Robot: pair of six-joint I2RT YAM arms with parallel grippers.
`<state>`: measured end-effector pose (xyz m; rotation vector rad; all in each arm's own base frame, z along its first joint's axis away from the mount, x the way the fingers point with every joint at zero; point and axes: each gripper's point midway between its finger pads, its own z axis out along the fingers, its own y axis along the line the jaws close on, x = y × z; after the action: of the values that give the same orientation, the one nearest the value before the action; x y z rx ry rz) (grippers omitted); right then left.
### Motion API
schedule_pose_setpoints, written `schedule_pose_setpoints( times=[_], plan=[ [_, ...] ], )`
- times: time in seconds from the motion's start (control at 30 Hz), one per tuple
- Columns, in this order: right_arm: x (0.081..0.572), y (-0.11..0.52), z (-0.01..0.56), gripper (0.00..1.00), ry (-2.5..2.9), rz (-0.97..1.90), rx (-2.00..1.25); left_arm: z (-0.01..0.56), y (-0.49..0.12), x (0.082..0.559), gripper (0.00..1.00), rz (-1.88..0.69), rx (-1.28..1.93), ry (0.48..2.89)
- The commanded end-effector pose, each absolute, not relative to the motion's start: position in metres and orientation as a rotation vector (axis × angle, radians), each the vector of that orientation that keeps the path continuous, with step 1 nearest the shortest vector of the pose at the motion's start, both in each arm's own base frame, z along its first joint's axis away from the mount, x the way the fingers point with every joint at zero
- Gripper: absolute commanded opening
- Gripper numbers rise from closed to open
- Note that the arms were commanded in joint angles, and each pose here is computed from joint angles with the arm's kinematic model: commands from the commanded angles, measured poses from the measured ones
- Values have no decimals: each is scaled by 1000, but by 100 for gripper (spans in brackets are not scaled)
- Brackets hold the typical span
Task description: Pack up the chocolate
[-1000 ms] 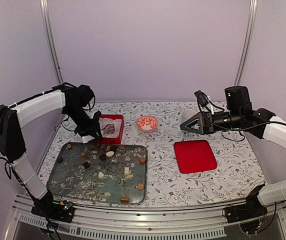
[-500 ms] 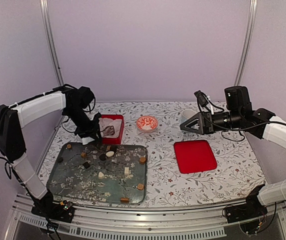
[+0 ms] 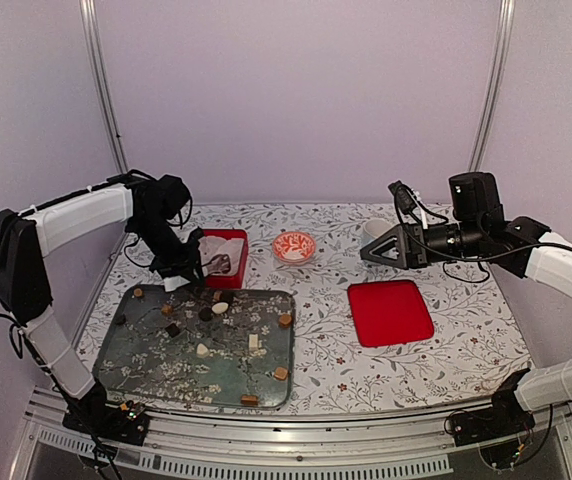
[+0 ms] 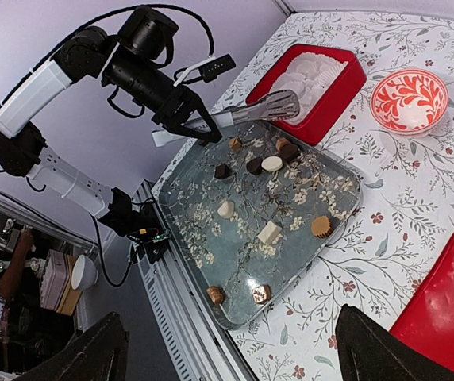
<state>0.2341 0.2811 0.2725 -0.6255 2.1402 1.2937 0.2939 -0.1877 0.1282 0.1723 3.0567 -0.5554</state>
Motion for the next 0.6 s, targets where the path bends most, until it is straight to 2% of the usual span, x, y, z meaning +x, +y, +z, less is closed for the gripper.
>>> schedule_pose_setpoints(
  times=[0.0, 0.2, 0.57],
  plan=[
    [236, 280, 280, 93, 2125, 1290, -617, 133, -193, 295, 27, -567, 214, 3033],
    [236, 280, 282, 93, 2118, 1295, -618, 137, -190, 294, 34, -560, 211, 3024],
    [237, 282, 287, 93, 2100, 1311, -626, 181, -191, 295, 33, -573, 227, 2896]
  ],
)
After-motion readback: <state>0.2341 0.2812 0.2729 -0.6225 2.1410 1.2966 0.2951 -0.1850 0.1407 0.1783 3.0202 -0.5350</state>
